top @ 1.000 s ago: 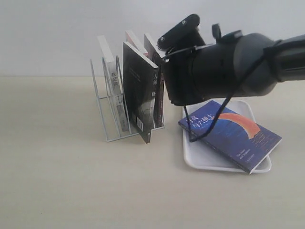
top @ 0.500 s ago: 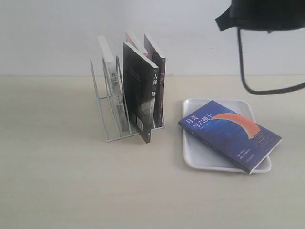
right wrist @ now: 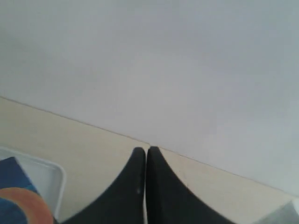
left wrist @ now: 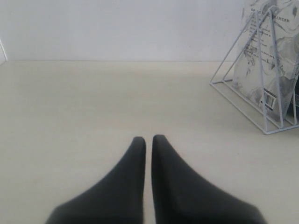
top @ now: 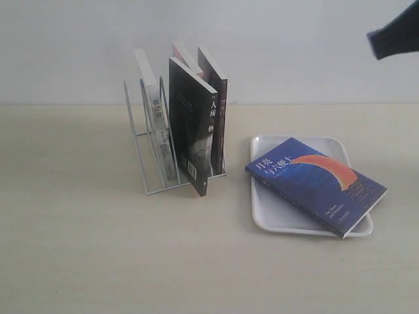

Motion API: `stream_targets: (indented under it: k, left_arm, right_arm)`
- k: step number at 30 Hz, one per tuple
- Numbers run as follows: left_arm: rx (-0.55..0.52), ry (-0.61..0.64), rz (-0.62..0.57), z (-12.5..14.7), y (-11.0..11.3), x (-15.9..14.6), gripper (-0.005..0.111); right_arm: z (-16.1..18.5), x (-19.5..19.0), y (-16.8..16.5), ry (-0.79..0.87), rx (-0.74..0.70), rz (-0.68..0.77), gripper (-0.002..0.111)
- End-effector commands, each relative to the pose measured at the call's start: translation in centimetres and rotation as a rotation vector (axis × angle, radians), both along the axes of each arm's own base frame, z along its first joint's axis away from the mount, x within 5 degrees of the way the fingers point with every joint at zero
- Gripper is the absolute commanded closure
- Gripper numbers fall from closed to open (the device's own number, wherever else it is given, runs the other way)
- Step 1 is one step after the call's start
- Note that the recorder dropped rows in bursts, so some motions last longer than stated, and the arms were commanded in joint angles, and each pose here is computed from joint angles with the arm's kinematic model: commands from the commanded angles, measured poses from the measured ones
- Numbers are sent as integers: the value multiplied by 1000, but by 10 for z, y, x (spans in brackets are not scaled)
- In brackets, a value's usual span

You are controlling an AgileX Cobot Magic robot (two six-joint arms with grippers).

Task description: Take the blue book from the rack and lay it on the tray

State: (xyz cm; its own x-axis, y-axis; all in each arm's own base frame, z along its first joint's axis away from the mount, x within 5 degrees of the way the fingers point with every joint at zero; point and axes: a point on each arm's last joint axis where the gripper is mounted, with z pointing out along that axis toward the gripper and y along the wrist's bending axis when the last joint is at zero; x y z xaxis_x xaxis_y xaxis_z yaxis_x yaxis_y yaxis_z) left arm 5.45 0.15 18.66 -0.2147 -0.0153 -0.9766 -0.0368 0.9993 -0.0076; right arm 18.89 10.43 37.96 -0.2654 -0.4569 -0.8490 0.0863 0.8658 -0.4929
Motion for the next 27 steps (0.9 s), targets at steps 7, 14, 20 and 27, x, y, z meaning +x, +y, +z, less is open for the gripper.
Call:
stream_targets:
  k: [7, 14, 20, 27]
  left_arm:
    - [0, -17, 1, 1, 0, 0, 103]
    - [0, -17, 1, 1, 0, 0, 103]
    - [0, -17, 1, 1, 0, 0, 103]
    - [0, -17, 1, 1, 0, 0, 103]
  right_arm:
    - [-43, -41, 12, 38, 305, 349, 108]
    - [-81, -56, 26, 153, 329, 474, 108]
    - [-93, -69, 39, 241, 470, 589, 108]
    - [-93, -69, 39, 242, 488, 579, 108]
